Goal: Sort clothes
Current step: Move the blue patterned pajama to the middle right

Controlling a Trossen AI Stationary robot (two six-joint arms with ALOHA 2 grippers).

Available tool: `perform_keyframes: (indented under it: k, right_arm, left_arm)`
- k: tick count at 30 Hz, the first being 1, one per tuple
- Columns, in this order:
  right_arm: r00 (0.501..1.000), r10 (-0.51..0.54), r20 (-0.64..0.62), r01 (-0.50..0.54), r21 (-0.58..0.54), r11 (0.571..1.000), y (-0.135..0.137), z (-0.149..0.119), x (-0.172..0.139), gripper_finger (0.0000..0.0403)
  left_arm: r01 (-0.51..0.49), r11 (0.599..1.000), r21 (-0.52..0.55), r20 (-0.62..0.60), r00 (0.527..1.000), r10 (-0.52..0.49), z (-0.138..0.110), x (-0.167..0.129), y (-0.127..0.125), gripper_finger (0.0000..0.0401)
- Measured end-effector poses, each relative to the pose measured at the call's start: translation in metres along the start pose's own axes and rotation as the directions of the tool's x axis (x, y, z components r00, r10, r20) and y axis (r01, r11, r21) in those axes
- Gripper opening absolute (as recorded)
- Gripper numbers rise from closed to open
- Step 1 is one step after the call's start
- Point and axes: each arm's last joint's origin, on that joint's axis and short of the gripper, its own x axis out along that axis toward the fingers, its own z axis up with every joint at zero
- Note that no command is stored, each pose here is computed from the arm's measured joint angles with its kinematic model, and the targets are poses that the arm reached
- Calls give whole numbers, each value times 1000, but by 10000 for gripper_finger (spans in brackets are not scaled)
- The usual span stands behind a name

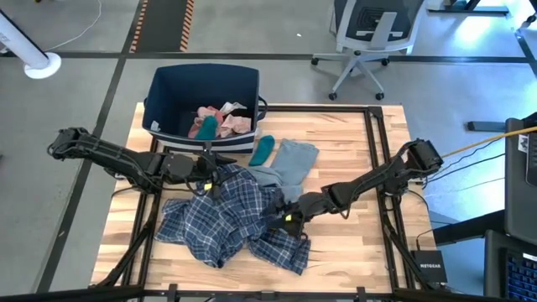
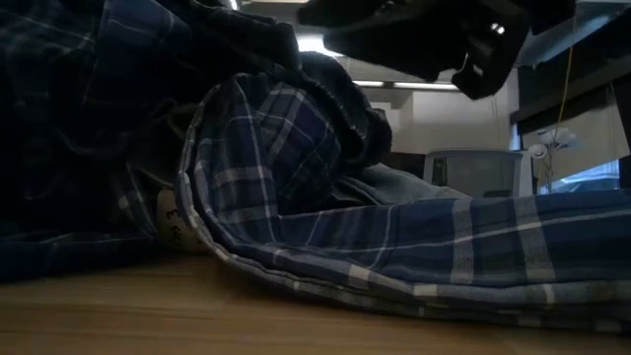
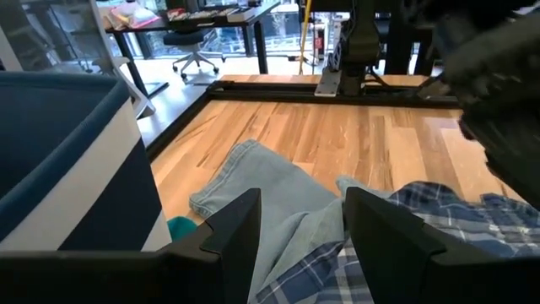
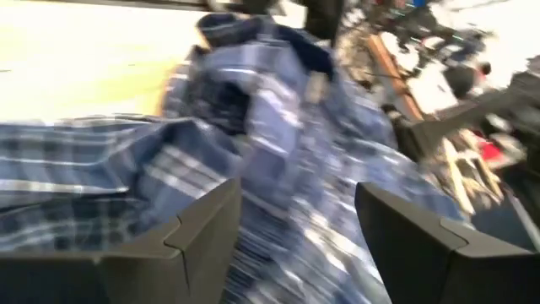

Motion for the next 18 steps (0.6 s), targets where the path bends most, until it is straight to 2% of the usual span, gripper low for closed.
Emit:
perform_keyframes:
  k: [2,4,8,14,18]
  right_arm:
    - [999,31,-19,-32,-27,999,2,0,13,253]
    - [994,54,-90,-60,-62,996,6,-3,26,253]
    - [966,-16,-257,-16,-121,993,5,-6,45,253]
    - [918,-100,-383,18,-212,977,-4,-8,57,251]
    - [880,-162,-446,57,-240,969,-10,-11,58,215]
  left_arm:
    - [0,1000,-1,2,1000,0,0,0,0,169]
    - [-1,1000,4,0,1000,1,0,0,0,169]
    - [-1,1000,-9,-5,1000,1,-1,0,0,169]
    - [0,1000,-4,-4,1000,0,0,0,0,169]
    - [-2,1000,0,-7,1000,2,-1,0,0,169]
